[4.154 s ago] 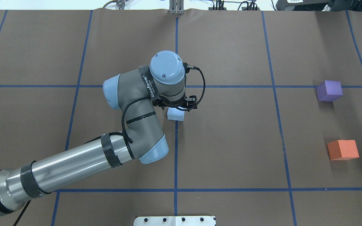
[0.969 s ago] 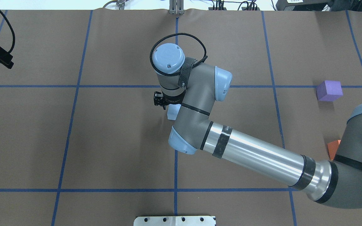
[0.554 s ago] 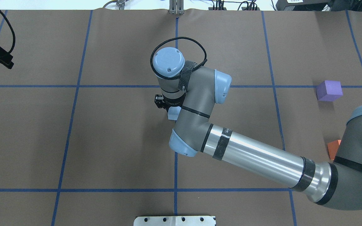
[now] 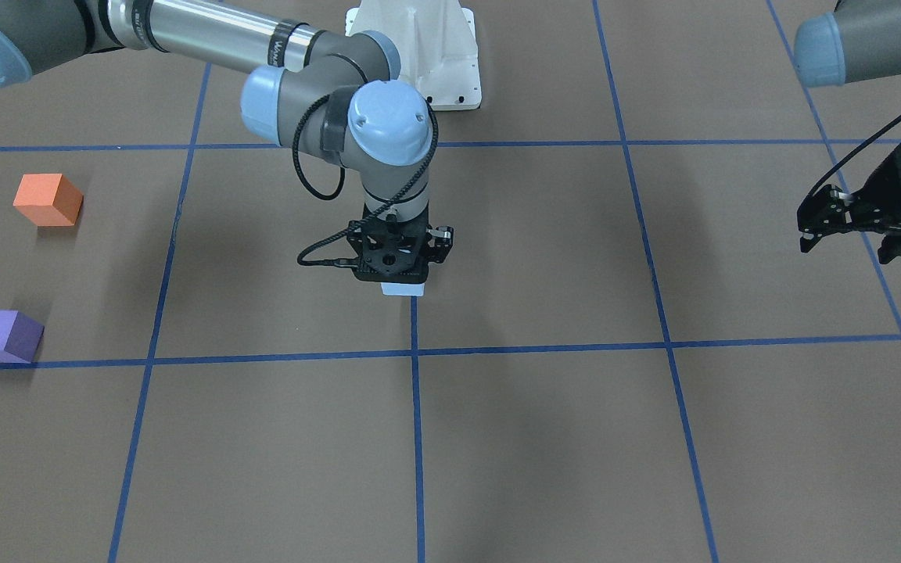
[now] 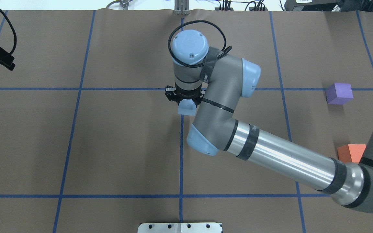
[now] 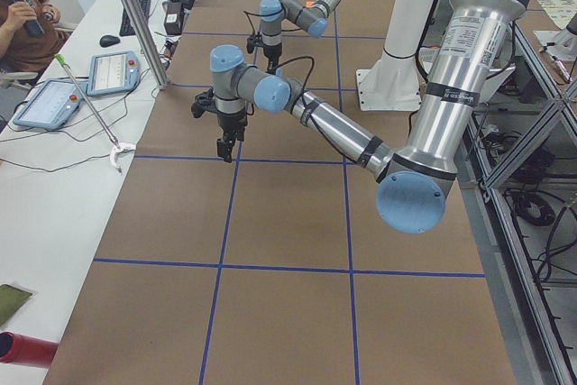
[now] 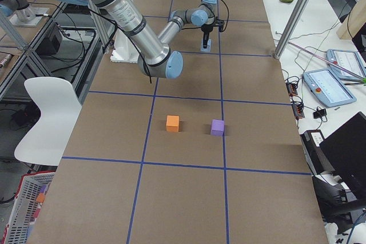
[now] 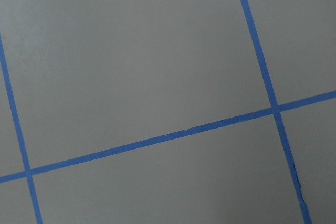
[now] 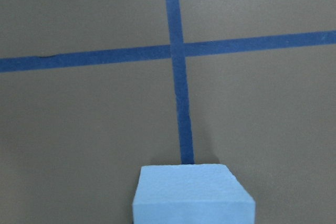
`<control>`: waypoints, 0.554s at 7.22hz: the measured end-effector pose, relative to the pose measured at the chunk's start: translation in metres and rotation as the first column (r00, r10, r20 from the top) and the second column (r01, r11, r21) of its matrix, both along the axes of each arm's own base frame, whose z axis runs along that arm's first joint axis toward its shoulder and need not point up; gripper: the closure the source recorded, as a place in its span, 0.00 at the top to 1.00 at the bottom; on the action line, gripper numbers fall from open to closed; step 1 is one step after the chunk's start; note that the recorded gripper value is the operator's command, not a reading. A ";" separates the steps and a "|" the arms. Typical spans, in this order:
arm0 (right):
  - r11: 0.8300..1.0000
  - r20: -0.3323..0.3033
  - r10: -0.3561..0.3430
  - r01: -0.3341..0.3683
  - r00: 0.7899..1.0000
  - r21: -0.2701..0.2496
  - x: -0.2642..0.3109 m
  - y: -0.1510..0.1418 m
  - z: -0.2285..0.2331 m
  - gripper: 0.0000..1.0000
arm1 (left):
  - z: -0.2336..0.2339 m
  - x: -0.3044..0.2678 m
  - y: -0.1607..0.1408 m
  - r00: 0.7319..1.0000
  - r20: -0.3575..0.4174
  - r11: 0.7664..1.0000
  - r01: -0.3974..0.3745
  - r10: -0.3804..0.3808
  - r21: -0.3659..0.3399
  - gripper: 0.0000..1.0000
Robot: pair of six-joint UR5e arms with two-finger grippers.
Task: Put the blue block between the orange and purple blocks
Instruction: 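Carry the light blue cube toward the gap between purple and orange cubes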
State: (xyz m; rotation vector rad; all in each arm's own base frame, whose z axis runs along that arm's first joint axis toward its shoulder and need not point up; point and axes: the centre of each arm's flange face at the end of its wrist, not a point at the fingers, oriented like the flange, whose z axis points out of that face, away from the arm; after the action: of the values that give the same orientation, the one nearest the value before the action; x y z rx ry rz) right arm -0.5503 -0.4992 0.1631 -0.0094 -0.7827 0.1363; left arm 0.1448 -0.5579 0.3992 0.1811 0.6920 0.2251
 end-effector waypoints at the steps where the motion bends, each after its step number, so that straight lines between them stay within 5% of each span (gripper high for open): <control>1: 0.999 0.000 0.037 -0.037 0.999 0.000 0.056 0.003 0.008 0.00 | -0.002 -0.001 0.001 1.000 -0.002 1.000 0.000 0.000 0.003 1.00; 3: 0.997 -0.037 0.083 -0.083 0.996 0.011 0.182 0.005 0.040 0.00 | -0.006 -0.001 0.003 1.000 -0.006 1.000 0.003 -0.003 0.008 1.00; 4: 0.998 -0.067 0.054 -0.051 0.996 0.038 0.235 0.012 0.061 0.00 | -0.008 -0.001 0.004 1.000 -0.013 1.000 0.003 -0.003 0.009 1.00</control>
State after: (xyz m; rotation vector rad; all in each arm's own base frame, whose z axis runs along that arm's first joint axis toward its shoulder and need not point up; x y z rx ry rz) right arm -0.3149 -0.4867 0.2237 0.0501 -0.7177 0.1712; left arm 0.1436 -0.5542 0.3907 0.1925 0.7034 0.2242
